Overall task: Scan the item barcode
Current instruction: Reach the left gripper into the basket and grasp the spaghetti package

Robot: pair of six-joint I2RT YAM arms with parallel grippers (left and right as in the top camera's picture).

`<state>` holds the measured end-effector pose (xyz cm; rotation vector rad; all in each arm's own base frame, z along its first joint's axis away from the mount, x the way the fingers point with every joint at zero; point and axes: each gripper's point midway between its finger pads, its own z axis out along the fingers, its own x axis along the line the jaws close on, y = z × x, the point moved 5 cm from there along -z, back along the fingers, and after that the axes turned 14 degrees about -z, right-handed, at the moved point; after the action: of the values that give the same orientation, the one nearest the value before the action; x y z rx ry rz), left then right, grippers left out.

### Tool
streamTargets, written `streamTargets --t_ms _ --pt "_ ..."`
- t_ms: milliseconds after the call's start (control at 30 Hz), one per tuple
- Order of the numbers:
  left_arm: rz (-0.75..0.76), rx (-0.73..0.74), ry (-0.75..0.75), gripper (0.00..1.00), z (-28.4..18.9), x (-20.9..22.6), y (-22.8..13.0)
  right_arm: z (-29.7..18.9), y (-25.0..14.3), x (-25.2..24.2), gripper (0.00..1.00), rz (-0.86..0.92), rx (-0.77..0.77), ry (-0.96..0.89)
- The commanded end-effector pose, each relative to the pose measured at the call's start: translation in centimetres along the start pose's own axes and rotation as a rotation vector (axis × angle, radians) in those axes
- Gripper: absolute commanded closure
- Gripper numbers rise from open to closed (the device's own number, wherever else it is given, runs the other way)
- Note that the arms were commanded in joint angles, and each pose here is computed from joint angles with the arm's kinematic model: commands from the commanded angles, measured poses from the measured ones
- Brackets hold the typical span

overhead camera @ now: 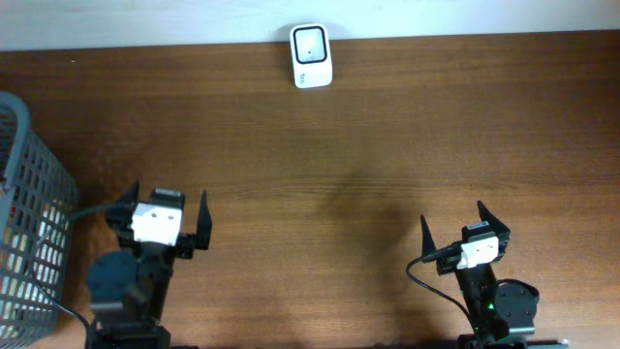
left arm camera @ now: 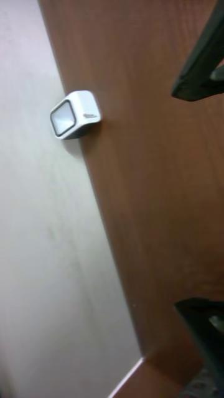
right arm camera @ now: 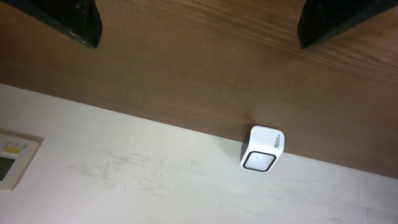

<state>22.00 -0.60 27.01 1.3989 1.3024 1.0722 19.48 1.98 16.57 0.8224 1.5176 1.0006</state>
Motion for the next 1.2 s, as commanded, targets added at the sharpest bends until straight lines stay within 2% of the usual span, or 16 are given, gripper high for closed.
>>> streamTargets --t_ms 0,100,133,233,300,400,533,567,600,633,667,733,867,933,1000,1167 --pt "0.005 0.052 -0.03 0.01 0.6 -0.3 3.8 0.0 -0.2 0.1 0.01 0.012 0.002 0.007" --pt "-0.012 0.225 -0.058 0.01 2.3 -0.4 6.3 0.0 -0.2 0.1 0.01 0.012 0.002 0.007" --pt "-0.029 0.349 -0.091 0.01 3.7 -0.6 7.5 0.0 -0.2 0.1 0.01 0.012 0.001 0.006" --pt "-0.069 0.568 -0.152 0.01 6.3 -1.1 8.6 0.0 -0.2 0.1 0.01 0.012 0.002 0.007" --pt "-0.125 0.708 -0.249 0.01 7.9 -2.2 9.0 0.0 -0.2 0.1 0.01 0.012 0.002 0.007" --pt "-0.159 0.785 -0.293 0.01 10.1 -2.6 8.2 0.0 -0.2 0.1 0.01 0.012 0.002 0.007" --pt "-0.147 0.734 -0.29 0.01 11.8 -2.4 8.6 0.0 -0.2 0.1 0.01 0.012 0.002 0.007" --pt "-0.128 0.712 -0.24 0.01 11.9 -1.7 9.2 0.0 -0.2 0.1 0.01 0.012 0.002 0.007" --pt "-0.163 0.687 -0.083 0.01 11.8 0.6 10.3 0.0 -0.2 0.1 0.01 0.012 0.002 0.007" --pt "-0.188 0.666 0.008 0.01 11.6 2.1 11.1 0.0 -0.2 0.1 0.01 0.012 0.002 0.007" --pt "-0.247 0.59 0.197 0.01 10.0 6.4 13.7 0.0 -0.2 0.1 0.01 0.012 0.001 0.006" --pt "-0.36 0.472 0.402 0.01 7.2 12.5 16.5 0.0 -0.2 0.1 0.01 0.012 0.002 0.007" --pt "-0.66 0.387 0.865 0.01 -0.9 25.3 14.2 0.0 -0.2 0.1 0.01 0.012 0.002 0.007" --pt "-0.702 0.397 0.937 0.01 -2.3 27.8 13.0 0.0 -0.2 0.1 0.01 0.012 0.002 0.007" --pt "-0.719 0.489 0.999 0.0 -2.6 30.5 10.0 0.0 -0.2 0.1 0.01 0.012 0.002 0.007" --pt "-0.6 0.751 0.948 0.01 -1.0 33.6 1.8 0.0 -0.2 0.1 0.01 0.012 0.002 0.007"
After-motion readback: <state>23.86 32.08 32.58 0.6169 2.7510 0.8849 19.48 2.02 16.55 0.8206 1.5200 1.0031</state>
